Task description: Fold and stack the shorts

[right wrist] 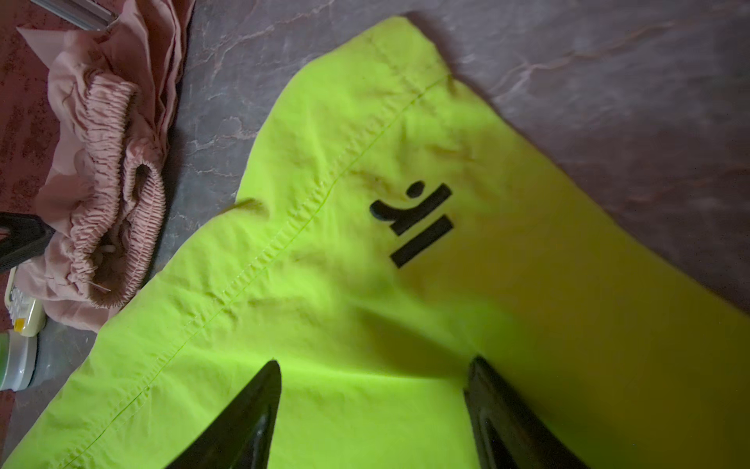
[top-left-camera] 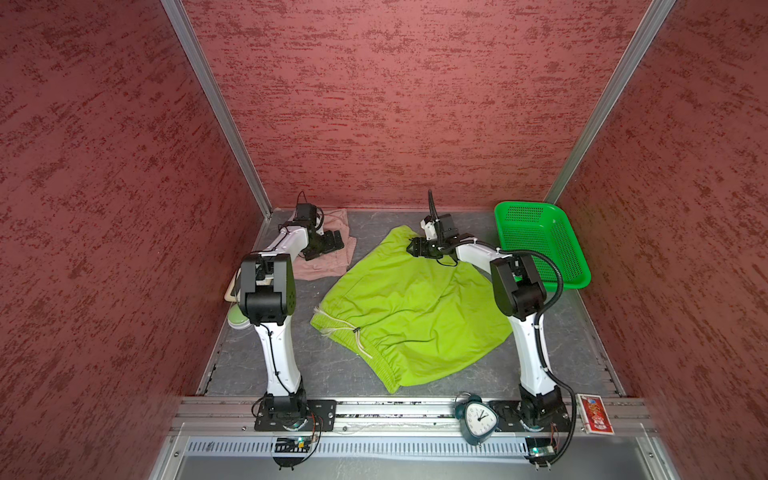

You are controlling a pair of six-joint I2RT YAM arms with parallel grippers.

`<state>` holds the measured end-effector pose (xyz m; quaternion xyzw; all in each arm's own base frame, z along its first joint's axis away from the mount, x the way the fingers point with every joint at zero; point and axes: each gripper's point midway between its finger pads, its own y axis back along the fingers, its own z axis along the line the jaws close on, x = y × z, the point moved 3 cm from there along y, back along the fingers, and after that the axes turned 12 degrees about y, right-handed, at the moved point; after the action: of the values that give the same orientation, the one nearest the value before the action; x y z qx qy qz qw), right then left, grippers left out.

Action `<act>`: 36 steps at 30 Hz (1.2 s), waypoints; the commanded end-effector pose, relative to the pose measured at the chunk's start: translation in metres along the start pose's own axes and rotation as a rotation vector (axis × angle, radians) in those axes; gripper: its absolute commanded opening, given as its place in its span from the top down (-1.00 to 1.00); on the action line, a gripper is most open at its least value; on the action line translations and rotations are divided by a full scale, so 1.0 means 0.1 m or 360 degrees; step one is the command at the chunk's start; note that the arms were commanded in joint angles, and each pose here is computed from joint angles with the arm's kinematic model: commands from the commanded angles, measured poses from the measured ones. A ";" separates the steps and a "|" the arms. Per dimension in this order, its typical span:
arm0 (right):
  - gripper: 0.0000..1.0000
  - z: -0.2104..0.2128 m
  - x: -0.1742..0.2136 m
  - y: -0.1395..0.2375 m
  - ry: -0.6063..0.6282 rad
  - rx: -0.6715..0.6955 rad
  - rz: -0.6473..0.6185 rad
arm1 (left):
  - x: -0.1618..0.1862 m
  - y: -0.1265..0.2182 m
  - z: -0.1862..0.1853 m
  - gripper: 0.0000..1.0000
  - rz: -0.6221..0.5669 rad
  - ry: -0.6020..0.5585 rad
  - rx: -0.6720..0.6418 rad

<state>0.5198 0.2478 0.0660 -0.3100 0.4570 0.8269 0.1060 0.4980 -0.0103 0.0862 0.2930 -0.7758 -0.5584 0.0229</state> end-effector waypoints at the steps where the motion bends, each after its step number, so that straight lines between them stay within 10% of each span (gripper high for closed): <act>1: -0.48 -0.06 0.07 0.11 -0.0034 0.0048 0.0035 | -0.09 -0.04 0.31 -0.99 0.0047 0.0011 -0.0146; 11: -0.49 -0.48 0.01 0.40 -0.0147 0.0175 -0.0033 | -0.42 -0.09 0.73 -0.99 -0.0020 0.0080 -0.0193; 23: -0.48 -0.59 -0.41 0.42 -0.0077 0.0152 -0.0147 | -0.65 0.81 -0.14 -0.99 -0.0228 -0.0016 0.0221; 36: -0.48 0.51 0.27 0.74 0.0444 -0.0106 0.0058 | 1.18 1.05 0.11 -0.99 0.0108 0.0419 0.0371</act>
<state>0.4599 0.2376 0.1097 -0.3851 0.4669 0.7952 0.0365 0.3743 -0.0292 0.1587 0.3330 -0.8331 -0.4376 0.0605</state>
